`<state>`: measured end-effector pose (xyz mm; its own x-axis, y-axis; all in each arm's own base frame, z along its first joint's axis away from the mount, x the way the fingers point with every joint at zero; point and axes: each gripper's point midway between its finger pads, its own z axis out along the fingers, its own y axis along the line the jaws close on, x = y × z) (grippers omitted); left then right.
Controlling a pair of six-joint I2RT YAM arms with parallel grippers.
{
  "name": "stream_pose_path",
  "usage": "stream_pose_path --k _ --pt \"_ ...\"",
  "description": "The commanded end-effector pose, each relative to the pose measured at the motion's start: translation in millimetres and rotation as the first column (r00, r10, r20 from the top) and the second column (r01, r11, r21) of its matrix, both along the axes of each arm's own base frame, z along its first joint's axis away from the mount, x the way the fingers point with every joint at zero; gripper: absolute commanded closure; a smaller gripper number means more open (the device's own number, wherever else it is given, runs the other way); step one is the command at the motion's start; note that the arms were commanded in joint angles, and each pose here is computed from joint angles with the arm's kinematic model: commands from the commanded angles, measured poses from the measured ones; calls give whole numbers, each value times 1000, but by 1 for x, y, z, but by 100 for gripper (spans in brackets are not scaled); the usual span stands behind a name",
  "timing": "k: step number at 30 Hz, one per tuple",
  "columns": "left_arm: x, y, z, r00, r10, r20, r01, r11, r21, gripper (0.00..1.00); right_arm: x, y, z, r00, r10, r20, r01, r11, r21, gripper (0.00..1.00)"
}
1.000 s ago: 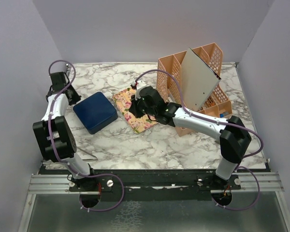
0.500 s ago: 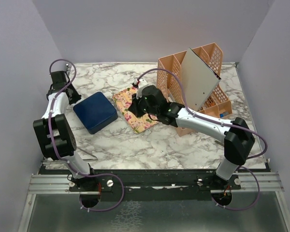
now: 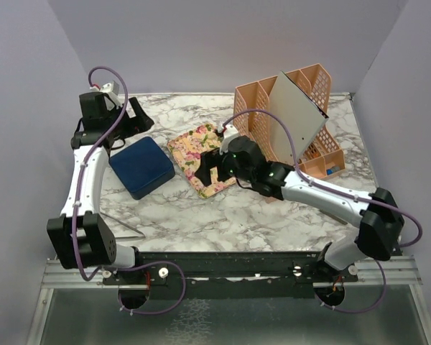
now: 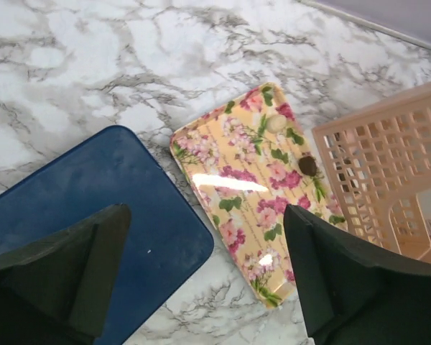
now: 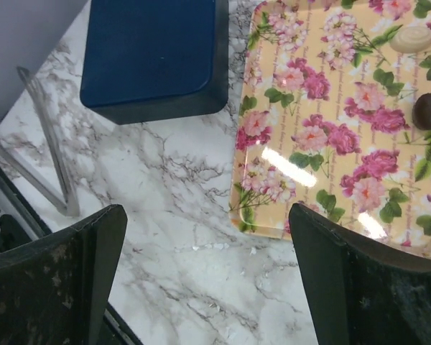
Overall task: Pack the chocolate
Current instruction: Adjust the packing box at the center of the board, then reset both arms
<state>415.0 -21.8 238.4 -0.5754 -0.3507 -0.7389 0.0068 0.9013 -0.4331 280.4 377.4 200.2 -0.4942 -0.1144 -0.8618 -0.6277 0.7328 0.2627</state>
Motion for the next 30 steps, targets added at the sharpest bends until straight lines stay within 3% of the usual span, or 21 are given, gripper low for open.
stream_pose_path --k 1,6,10,14,22,30 --pt "-34 -26 34 988 -141 64 144 989 -30 1 -18 -19 34 999 -42 -30 45 994 104 0" --pt "-62 -42 57 972 -191 139 197 980 -27 1 -23 -59 48 980 -191 -48 196 973 121 0" --pt "-88 -83 74 916 -340 214 362 929 -72 1 -24 -96 58 951 -306 -30 307 950 55 0" --pt "-114 -103 72 872 -415 259 447 891 -81 1 -30 -117 77 938 -347 -8 347 935 69 0" --pt "-161 -119 67 820 -446 357 523 838 -154 1 -44 -146 96 914 -405 -13 399 896 195 0" --pt "-174 -119 83 797 -437 416 527 841 -126 1 -48 -158 103 902 -431 -9 422 880 218 0"
